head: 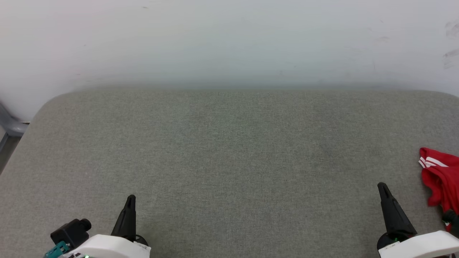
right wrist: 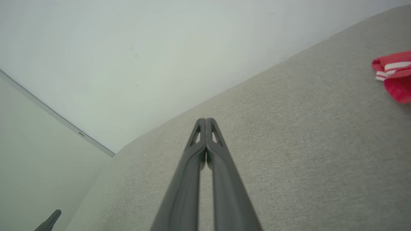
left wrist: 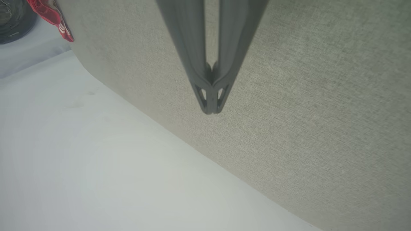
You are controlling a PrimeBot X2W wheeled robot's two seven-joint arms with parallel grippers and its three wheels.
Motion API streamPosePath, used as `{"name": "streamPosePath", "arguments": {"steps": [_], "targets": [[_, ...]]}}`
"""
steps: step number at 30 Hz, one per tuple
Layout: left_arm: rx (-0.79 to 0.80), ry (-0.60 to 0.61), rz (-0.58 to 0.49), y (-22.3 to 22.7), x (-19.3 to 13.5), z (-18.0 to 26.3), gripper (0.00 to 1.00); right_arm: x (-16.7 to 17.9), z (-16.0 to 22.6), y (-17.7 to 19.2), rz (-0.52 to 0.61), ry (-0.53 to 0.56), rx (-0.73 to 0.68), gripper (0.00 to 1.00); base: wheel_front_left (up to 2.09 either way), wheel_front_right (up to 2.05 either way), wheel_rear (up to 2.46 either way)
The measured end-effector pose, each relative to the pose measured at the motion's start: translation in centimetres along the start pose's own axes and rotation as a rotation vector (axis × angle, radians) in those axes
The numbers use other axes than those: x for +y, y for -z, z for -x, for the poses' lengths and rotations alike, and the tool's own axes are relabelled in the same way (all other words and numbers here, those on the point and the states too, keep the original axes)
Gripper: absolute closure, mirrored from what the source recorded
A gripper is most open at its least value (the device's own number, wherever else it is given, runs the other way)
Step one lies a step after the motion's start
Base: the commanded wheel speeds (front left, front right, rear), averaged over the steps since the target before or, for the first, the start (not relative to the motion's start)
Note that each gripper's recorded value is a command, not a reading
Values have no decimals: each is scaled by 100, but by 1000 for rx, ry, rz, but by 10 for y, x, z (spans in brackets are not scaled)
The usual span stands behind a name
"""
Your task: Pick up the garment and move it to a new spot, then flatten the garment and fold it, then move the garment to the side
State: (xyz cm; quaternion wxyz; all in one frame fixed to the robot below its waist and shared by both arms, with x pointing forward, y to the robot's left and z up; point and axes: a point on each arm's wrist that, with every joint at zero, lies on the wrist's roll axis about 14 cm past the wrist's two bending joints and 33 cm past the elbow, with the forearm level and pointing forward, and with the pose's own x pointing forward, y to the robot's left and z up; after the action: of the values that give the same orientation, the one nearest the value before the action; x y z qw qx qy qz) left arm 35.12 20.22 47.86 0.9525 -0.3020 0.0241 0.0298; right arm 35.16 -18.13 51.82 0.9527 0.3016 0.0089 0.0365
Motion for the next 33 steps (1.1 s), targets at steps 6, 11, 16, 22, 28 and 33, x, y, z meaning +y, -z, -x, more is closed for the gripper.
{"name": "streamPosePath", "arguments": {"steps": [6,11,16,22,28,33], "targets": [[1,-4,87,-2,-1,-4,100,-1,-4,0,-88,1,-1,100,0,0,0],[4,-13,155,-2,1,-5,100,-3,-6,1,-157,5,-2,100,0,0,0],[1,-14,219,-5,0,-9,100,-5,-8,2,-223,10,-4,100,0,0,0],[8,-14,293,-5,0,-10,100,-7,-10,3,-298,15,-2,100,0,0,0],[5,-9,362,-7,-2,-14,100,-8,-14,2,-369,16,-10,100,0,0,0],[11,-11,418,-7,-2,-15,100,-9,-16,2,-423,18,-13,100,0,0,0]]}}
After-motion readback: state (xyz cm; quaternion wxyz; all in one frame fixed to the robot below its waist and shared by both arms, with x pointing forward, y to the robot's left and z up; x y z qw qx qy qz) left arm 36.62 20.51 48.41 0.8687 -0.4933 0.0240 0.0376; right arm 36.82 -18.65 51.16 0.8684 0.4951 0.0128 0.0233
